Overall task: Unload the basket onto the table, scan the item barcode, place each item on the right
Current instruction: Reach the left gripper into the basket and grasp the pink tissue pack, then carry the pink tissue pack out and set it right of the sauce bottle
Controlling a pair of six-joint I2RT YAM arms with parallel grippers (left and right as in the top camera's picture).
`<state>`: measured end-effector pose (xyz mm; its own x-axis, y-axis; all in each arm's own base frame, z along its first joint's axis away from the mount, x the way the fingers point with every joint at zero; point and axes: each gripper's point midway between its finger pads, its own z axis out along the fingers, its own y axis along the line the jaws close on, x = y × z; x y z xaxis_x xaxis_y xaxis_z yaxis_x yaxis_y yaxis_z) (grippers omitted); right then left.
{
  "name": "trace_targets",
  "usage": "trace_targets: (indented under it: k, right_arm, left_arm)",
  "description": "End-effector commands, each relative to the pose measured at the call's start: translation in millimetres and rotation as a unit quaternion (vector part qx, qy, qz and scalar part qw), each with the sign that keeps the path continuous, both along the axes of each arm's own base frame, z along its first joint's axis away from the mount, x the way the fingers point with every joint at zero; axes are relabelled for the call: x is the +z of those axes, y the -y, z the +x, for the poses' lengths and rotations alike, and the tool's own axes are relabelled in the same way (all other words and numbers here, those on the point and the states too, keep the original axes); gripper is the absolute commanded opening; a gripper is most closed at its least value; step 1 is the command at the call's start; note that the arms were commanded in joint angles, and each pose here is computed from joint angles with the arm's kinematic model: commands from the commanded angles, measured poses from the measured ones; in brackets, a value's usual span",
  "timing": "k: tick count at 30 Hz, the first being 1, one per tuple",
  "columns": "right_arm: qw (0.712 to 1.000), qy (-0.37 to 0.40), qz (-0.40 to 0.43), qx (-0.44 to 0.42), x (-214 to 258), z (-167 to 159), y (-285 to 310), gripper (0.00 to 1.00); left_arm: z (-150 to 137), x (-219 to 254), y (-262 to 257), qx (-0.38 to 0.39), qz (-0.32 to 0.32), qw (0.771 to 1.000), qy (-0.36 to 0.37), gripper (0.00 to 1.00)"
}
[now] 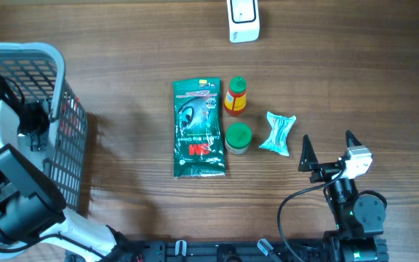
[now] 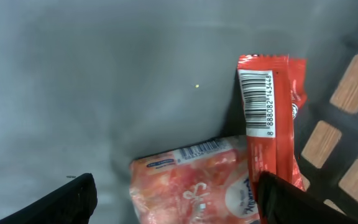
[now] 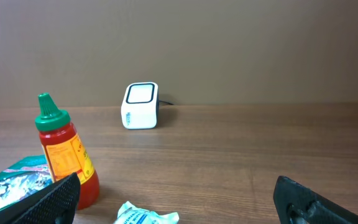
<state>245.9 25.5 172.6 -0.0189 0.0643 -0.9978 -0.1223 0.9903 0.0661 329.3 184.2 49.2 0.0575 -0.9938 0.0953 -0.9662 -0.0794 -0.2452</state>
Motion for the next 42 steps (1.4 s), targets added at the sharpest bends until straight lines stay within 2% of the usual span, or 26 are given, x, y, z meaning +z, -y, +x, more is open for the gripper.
trace_targets:
  k: [1, 5, 7, 8, 11, 14, 17, 22, 27, 30, 31, 33, 34, 35, 38, 39, 41, 42]
  right_arm:
    - [1.0, 0.002, -0.005, -0.003, 0, 0, 1, 1.0]
    - [1.0, 0.002, -0.005, -0.003, 0, 0, 1, 1.0]
    - [1.0, 0.002, -0.005, -0.003, 0, 0, 1, 1.0]
    - [1.0, 0.002, -0.005, -0.003, 0, 0, 1, 1.0]
    - [1.0, 0.002, -0.005, -0.003, 0, 0, 1, 1.0]
    - [1.0, 0.002, -0.005, -0.003, 0, 0, 1, 1.0]
    - [1.0, 0.002, -0.005, -0.003, 0, 0, 1, 1.0]
    - [1.0, 0.002, -0.005, -0.003, 0, 0, 1, 1.0]
    - [1.0, 0.002, -0.005, -0.003, 0, 0, 1, 1.0]
    - [1.0, 0.002, -0.005, -0.003, 0, 0, 1, 1.0]
    - [1.0, 0.002, -0.005, -0.003, 0, 0, 1, 1.0]
    - [1.0, 0.002, -0.005, -0.003, 0, 0, 1, 1.0]
    - [1.0, 0.002, -0.005, -0.003, 0, 0, 1, 1.0]
    - [1.0, 0.002, -0.005, -0.003, 0, 0, 1, 1.0]
    - [1.0, 0.002, -0.005, -0.003, 0, 0, 1, 1.0]
    - [1.0, 0.002, -0.005, -0.003, 0, 0, 1, 1.0]
    - [1.0, 0.002, -0.005, -0.003, 0, 0, 1, 1.0]
    - [1.0, 0.002, -0.005, -0.003, 0, 0, 1, 1.0]
  left_arm:
    - [-8, -13, 11, -0.003, -0.024, 1.0, -0.008, 0.84]
    - [-12, -17, 13, -0.004, -0.027, 1.0, -0.013, 0.78]
    - [-14, -20, 15, -0.004, -0.029, 0.999, -0.016, 0.67]
    - [-16, -22, 16, -0.004, -0.03, 0.999, -0.018, 0.55]
    - [-23, -29, 16, -0.002, -0.023, 0.999, -0.032, 0.04]
    - [-32, -22, 8, 0.003, -0.002, 0.999, -0.043, 0.04]
    - [-34, 9, -3, -0.004, 0.024, 1.0, -0.014, 0.04]
    - [-42, 136, -29, 0.003, 0.146, 0.982, 0.117, 0.04]
    - [-65, 238, 3, -0.003, 0.231, 0.942, 0.245, 0.04]
    - [-61, 297, 58, -0.111, 0.251, 0.889, 0.367, 0.04]
    - [-58, 323, 94, -0.178, 0.25, 0.85, 0.427, 0.04]
    - [-57, 349, 136, -0.255, 0.246, 0.799, 0.487, 0.04]
    - [-56, 363, 165, -0.299, 0.234, 0.765, 0.52, 0.04]
    - [-56, 370, 181, -0.322, 0.226, 0.746, 0.537, 0.04]
    - [-53, 388, 243, -0.423, 0.213, 0.658, 0.585, 0.04]
    - [-51, 391, 270, -0.465, 0.205, 0.617, 0.601, 0.04]
    - [-47, 390, 309, -0.513, 0.187, 0.571, 0.613, 0.04]
    - [-42, 384, 330, -0.533, 0.174, 0.557, 0.613, 0.04]
